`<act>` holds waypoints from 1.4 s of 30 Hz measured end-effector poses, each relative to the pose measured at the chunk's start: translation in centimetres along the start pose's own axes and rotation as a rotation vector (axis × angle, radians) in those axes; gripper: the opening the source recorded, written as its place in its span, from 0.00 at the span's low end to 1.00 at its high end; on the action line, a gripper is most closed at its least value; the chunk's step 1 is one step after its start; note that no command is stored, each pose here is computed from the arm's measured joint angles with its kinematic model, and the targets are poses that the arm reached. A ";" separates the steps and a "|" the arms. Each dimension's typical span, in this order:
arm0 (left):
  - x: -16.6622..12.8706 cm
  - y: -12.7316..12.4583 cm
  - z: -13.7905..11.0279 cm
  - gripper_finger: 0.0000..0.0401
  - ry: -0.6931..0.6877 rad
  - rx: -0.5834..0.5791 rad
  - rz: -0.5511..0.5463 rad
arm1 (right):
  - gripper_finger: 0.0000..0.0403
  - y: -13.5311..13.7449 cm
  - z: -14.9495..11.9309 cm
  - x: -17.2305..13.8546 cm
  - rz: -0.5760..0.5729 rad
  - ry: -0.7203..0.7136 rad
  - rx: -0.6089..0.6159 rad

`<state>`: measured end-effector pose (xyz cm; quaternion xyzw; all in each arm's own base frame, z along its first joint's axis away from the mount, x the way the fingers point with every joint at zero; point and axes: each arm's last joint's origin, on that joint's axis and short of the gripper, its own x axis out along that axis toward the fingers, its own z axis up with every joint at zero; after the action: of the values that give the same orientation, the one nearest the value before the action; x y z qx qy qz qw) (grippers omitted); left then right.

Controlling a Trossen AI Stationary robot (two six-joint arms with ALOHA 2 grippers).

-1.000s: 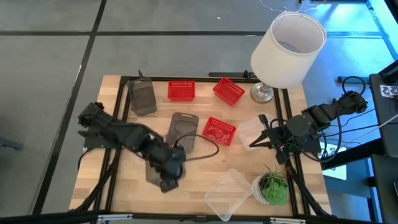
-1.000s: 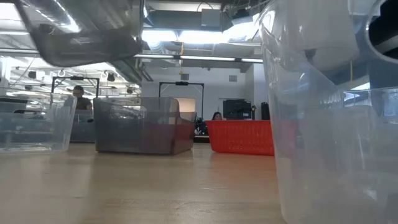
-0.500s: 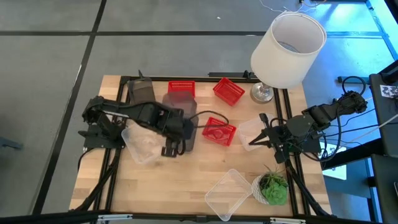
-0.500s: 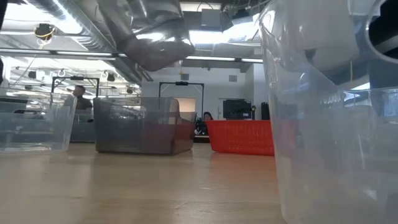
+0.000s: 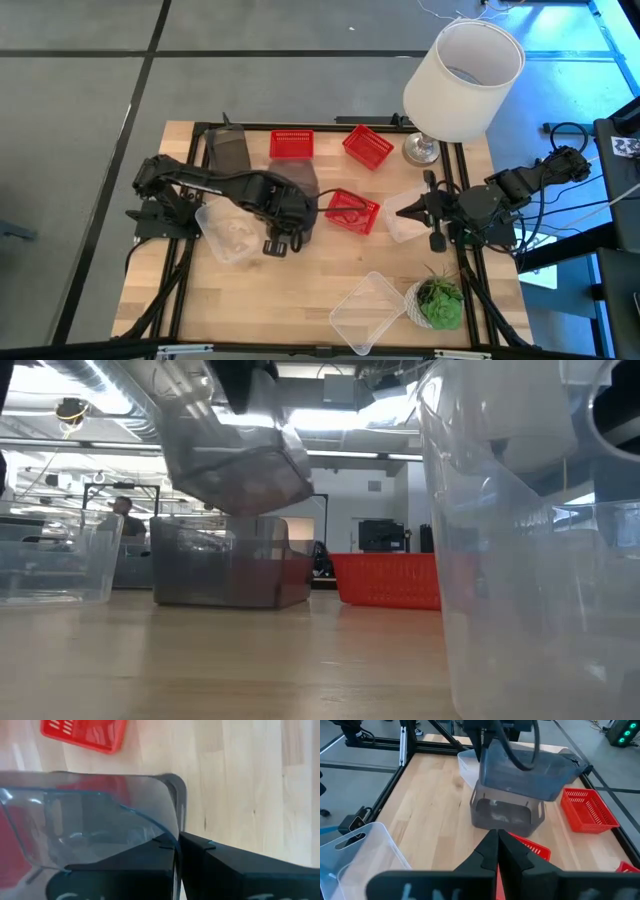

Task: Stack baskets by color
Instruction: Stack the bottom black bin on the middle black bin

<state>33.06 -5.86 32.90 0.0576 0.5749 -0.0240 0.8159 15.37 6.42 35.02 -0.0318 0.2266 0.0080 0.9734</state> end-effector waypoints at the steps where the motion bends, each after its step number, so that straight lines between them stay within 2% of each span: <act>1: 0.3 0.1 0.0 0.00 -0.007 -0.007 0.000 | 0.02 0.0 0.0 0.0 0.000 0.000 0.000; 4: 1.3 0.1 0.2 0.00 -0.036 -0.029 -0.007 | 0.02 0.0 0.0 0.0 -0.009 -0.002 0.000; 17: 4.9 -0.1 -1.4 0.00 0.042 -0.081 -0.047 | 0.02 0.0 0.0 0.0 -0.012 -0.002 -0.026; 28: 5.3 0.7 -1.7 0.00 0.066 -0.165 -0.040 | 0.02 0.0 0.0 0.0 -0.013 -0.002 -0.028; 33: 5.4 0.9 -1.7 0.06 0.070 -0.197 -0.077 | 0.02 0.0 0.0 0.0 -0.013 -0.002 -0.026; 38: 5.4 1.0 -1.7 0.14 0.062 -0.223 -0.053 | 0.02 0.0 0.0 0.0 -0.013 -0.002 -0.025; 42: 4.9 1.0 -1.5 0.17 0.064 -0.250 -0.053 | 0.02 0.0 0.0 0.0 -0.013 -0.003 -0.023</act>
<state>33.40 -4.51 27.83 -0.0592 0.6004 0.0280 0.7970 15.38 6.39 35.04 -0.0445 0.2251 0.0045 0.9733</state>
